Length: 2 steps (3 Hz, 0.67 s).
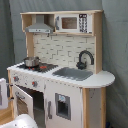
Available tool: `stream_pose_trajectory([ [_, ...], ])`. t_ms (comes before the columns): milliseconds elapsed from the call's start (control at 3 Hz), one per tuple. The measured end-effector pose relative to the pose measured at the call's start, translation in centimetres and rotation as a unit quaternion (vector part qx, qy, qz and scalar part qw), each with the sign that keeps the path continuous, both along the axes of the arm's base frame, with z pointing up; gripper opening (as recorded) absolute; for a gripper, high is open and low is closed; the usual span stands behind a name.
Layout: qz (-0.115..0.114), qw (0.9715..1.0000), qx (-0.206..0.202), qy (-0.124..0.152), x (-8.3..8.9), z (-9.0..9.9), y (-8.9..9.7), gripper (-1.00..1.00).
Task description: Play with the kitchen
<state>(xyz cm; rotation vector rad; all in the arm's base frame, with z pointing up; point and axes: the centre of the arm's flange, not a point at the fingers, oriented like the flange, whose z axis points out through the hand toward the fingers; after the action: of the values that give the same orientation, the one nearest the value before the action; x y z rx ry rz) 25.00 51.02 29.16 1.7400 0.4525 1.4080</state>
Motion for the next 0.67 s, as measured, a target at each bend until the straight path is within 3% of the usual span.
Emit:
stream_pose_trajectory([
  [667,0.012,0.9988,-0.047,0.008,-0.3,5.6,0.5,1.00],
])
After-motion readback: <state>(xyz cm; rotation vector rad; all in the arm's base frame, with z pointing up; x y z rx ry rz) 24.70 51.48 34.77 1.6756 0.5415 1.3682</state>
